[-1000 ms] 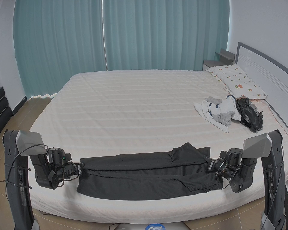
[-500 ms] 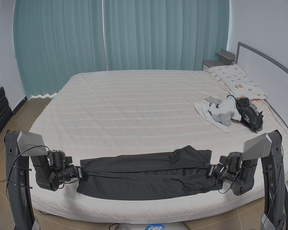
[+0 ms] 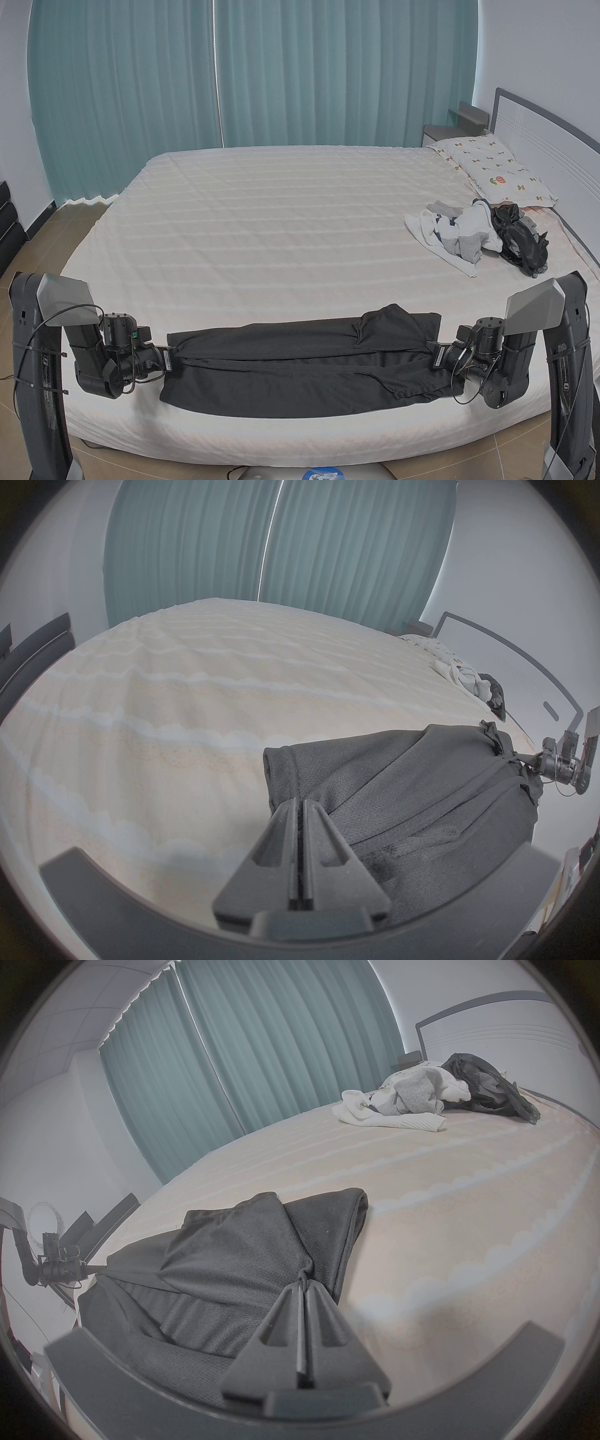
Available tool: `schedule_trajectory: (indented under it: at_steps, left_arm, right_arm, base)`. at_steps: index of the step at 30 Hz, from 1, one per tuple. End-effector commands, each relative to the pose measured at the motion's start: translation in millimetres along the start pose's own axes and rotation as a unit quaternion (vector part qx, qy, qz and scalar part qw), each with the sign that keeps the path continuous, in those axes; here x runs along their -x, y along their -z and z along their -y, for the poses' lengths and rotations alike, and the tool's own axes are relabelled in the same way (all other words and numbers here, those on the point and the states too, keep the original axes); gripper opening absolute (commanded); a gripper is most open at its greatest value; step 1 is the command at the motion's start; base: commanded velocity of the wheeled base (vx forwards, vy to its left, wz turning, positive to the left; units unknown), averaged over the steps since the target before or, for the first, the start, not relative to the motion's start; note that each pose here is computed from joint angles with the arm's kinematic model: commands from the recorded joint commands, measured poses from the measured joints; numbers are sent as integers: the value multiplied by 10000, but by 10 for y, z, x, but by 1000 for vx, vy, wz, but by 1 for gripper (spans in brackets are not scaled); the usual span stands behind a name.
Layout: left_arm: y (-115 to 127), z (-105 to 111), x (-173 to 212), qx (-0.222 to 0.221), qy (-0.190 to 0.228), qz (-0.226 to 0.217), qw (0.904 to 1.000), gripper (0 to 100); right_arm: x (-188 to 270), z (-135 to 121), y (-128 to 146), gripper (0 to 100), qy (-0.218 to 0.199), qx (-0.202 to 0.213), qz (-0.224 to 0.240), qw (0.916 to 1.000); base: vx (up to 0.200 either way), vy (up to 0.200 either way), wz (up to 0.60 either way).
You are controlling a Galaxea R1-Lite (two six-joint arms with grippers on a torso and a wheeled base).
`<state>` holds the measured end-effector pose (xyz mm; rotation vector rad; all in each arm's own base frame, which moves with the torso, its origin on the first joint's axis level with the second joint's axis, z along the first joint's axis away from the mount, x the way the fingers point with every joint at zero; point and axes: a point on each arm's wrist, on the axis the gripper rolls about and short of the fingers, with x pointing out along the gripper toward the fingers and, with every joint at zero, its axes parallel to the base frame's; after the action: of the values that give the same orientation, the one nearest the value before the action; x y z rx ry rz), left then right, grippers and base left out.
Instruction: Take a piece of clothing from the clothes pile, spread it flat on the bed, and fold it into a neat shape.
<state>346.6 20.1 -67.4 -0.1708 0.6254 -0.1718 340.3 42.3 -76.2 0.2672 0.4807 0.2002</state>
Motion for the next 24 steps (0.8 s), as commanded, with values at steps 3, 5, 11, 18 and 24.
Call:
schedule_trajectory:
  at_steps: [3,5,11,18,24]
  left_arm:
    - [13,-1,-5,18,4,-29,10000,0]
    - [20,0,-1,22,3,-44,10000,0]
    - [26,7,6,21,9,-60,10000,0]
    - [26,19,10,3,21,-56,10000,100]
    - [17,12,3,1,19,-3,10000,100]
  right_arm:
    - [-18,-2,20,0,-2,-4,-43,10000]
    - [-19,-6,22,0,-1,0,-43,10000]
    - [-24,-15,28,0,-12,5,-55,10000]
    - [-26,-46,51,100,-49,16,-45,10000]
    - [23,-41,-68,100,-16,-65,125,9999]
  base:
    - [0,0,0]
    - [0,0,0]
    - [0,0,0]
    - [0,0,0]
    - [0,0,0]
